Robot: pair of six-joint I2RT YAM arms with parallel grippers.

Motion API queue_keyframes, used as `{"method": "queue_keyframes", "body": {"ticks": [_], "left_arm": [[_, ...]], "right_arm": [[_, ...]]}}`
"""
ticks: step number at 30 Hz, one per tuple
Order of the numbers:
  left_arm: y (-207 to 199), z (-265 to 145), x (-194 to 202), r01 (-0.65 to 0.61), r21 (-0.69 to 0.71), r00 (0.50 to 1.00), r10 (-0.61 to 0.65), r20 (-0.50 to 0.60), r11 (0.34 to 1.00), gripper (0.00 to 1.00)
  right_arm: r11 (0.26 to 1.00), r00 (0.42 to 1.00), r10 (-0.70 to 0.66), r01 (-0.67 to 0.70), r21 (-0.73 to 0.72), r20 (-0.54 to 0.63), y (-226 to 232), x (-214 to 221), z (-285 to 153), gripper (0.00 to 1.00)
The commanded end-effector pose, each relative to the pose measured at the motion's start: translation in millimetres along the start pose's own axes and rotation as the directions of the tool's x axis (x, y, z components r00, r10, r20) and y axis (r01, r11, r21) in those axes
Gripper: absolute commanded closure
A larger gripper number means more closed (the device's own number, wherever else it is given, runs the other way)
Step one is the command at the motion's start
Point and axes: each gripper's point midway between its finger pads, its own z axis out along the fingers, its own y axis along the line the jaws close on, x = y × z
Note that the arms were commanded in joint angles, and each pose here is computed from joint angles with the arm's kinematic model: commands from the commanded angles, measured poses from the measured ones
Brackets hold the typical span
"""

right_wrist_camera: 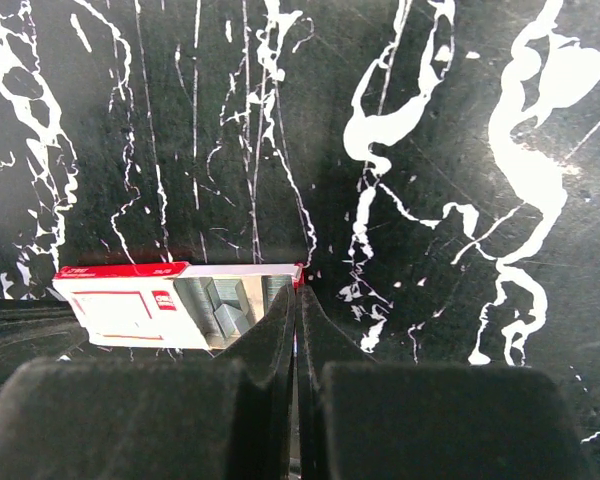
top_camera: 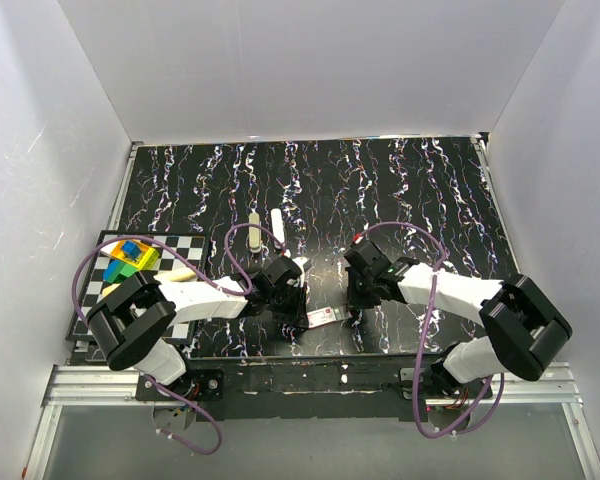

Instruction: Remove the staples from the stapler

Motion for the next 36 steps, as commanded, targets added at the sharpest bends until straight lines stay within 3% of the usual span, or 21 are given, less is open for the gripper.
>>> {"method": "queue_keyframes", "body": {"ticks": [1, 31, 36], "left_arm": [[-4.8, -1.4, -5.4, -0.013, 0.006, 1.0, 0.013, 0.02, 1.0, 1.0], [-4.9, -0.1, -4.1, -0.018, 0.011, 1.0, 0.018, 0.014, 1.0, 1.0], [-5.7, -0.6, -4.7, -0.023, 0.014, 1.0, 0.023, 0.016, 1.0, 1.0]], "right_arm": [[0.999, 0.997, -0.017, 0.02, 0.042, -0.07, -4.8, 17.1, 6.4, 0.99], [0.996, 0.996, -0.062, 0.066, 0.057, -0.07, 14.5, 14.0, 5.9, 0.99], [0.995, 0.996, -0.067, 0.071, 0.068, -0.059, 12.5, 12.5, 0.9, 0.89]]}}
